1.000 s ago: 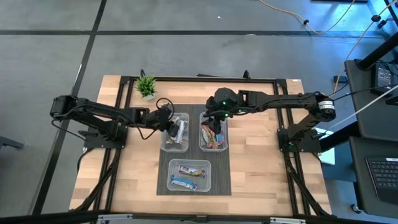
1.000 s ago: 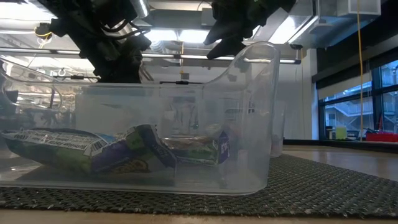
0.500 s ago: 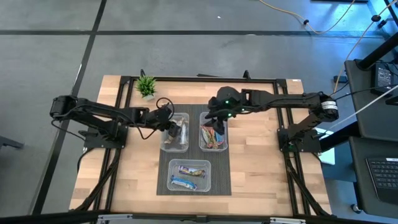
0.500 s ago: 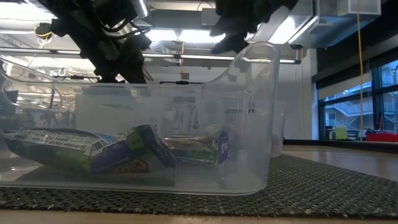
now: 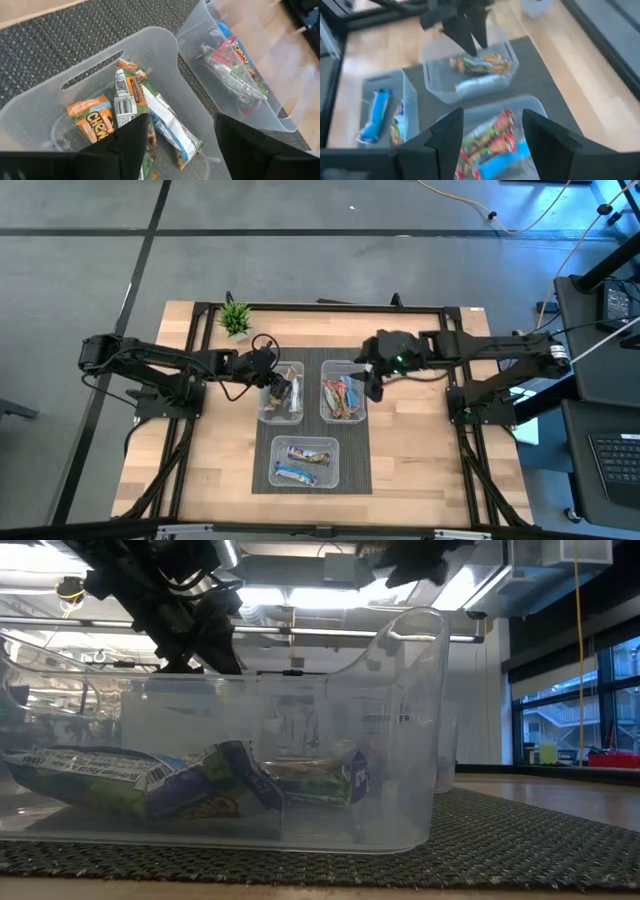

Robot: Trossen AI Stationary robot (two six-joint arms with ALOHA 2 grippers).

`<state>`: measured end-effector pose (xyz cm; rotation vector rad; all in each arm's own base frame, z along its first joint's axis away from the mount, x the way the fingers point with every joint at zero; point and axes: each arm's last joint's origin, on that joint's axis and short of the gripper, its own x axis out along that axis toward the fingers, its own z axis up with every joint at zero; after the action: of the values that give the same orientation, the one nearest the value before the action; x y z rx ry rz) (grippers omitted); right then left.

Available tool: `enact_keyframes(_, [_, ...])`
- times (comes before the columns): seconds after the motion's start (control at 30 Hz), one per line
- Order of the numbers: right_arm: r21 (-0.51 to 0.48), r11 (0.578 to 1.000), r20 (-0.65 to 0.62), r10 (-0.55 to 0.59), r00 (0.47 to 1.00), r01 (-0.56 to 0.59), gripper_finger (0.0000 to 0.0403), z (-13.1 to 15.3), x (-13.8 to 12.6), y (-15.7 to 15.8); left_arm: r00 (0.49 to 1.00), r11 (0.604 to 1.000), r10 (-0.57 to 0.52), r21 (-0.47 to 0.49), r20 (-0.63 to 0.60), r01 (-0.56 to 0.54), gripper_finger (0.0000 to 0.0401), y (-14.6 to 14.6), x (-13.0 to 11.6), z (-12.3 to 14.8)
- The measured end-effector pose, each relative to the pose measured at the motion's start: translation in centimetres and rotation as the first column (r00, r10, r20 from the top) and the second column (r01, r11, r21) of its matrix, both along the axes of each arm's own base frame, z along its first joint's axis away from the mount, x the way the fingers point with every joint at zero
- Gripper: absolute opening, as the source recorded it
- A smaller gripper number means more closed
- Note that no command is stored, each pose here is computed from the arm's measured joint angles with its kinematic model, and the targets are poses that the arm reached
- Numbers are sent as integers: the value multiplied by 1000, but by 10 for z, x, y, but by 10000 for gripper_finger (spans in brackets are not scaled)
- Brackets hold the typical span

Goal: Pick and place Granola Bars by type
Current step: Return to Home Position

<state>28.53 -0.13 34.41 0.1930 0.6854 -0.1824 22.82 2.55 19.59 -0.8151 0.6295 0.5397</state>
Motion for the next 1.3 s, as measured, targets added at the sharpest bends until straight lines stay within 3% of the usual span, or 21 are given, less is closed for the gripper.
enact_keyframes(0.17, [-94, 995, -26, -30, 999, 28, 207, 7, -26, 22, 998, 998, -57, 23, 5, 57, 219, -1, 0, 2])
enact_keyframes(0.3, [-96, 995, 16, -1, 1000, 3, 207, 8, -50, 33, 989, 991, -129, 36, 74, 127, 219, 0, -4, 14])
enact_keyframes(0.6, [-105, 988, 87, -104, 991, 113, 207, -17, -113, 31, 930, 952, -256, 237, 264, 195, 219, 8, -39, 63])
enact_keyframes(0.67, [-35, 991, 98, -128, 987, 132, 207, -25, -119, 30, 917, 939, -276, 285, 289, 193, 219, 8, -48, 71])
enact_keyframes(0.9, [-13, 997, 193, -76, 978, 80, 207, -57, -128, 29, 880, 891, -345, 408, 325, 199, 219, 3, -82, 90])
enact_keyframes(1.17, [42, 997, 400, 37, 916, -58, 207, -89, -135, 31, 927, 887, -217, 457, 304, 58, 219, 1, -115, 93])
enact_keyframes(1.3, [55, 997, 458, 27, 889, -58, 207, -106, -143, 28, 909, 872, -263, 483, 323, 81, 219, -3, -125, 97])
